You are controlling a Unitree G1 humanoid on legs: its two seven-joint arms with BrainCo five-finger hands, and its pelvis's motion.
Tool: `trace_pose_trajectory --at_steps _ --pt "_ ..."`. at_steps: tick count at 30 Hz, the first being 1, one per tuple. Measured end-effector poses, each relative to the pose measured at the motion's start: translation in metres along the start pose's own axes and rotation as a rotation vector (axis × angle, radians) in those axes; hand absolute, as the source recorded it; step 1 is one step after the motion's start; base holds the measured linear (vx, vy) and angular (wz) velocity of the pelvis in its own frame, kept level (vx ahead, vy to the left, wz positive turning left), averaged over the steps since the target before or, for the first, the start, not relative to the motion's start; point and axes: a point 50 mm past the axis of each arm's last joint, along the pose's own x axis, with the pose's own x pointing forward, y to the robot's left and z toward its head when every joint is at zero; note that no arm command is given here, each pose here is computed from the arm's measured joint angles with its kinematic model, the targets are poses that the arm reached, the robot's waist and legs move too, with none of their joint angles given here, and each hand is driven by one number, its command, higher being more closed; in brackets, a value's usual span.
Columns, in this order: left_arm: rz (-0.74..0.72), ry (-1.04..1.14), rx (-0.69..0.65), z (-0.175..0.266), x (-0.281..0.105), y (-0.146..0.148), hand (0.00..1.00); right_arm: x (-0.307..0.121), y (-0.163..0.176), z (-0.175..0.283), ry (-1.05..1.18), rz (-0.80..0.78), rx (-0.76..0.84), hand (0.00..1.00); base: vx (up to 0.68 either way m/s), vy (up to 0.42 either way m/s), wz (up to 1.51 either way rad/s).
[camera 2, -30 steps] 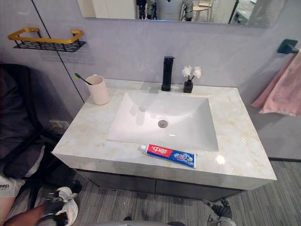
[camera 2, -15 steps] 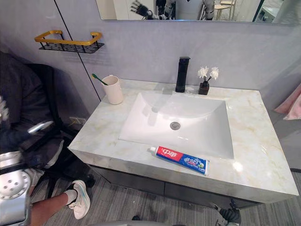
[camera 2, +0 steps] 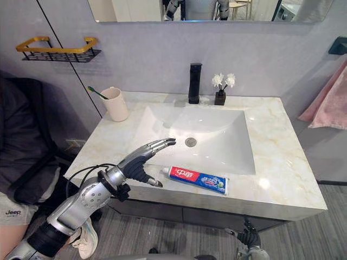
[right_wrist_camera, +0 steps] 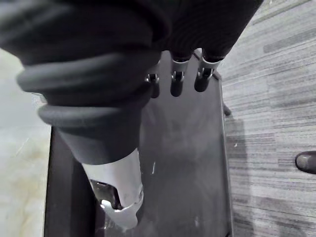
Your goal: Organize washtable
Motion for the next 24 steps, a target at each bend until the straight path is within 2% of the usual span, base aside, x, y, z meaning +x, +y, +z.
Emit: trace_pose_trajectory --at_steps 7,13,24 --pt "-0.092 0.097 0.029 -0.020 0.007 -0.020 0.00 0.002 0.003 0.004 -0.012 0.009 -0.003 0.00 0.00 0.000 -0.01" --pt "-0.129 0.084 0.016 -0.018 0.024 -0.035 0.00 0.003 0.004 0.007 -0.019 0.011 -0.004 0.00 -0.02 -0.009 -0.05" --pt "-0.123 0.070 0.023 -0.016 0.048 -0.034 0.00 0.006 0.009 0.013 -0.035 0.019 -0.001 0.00 -0.03 -0.004 -0.05"
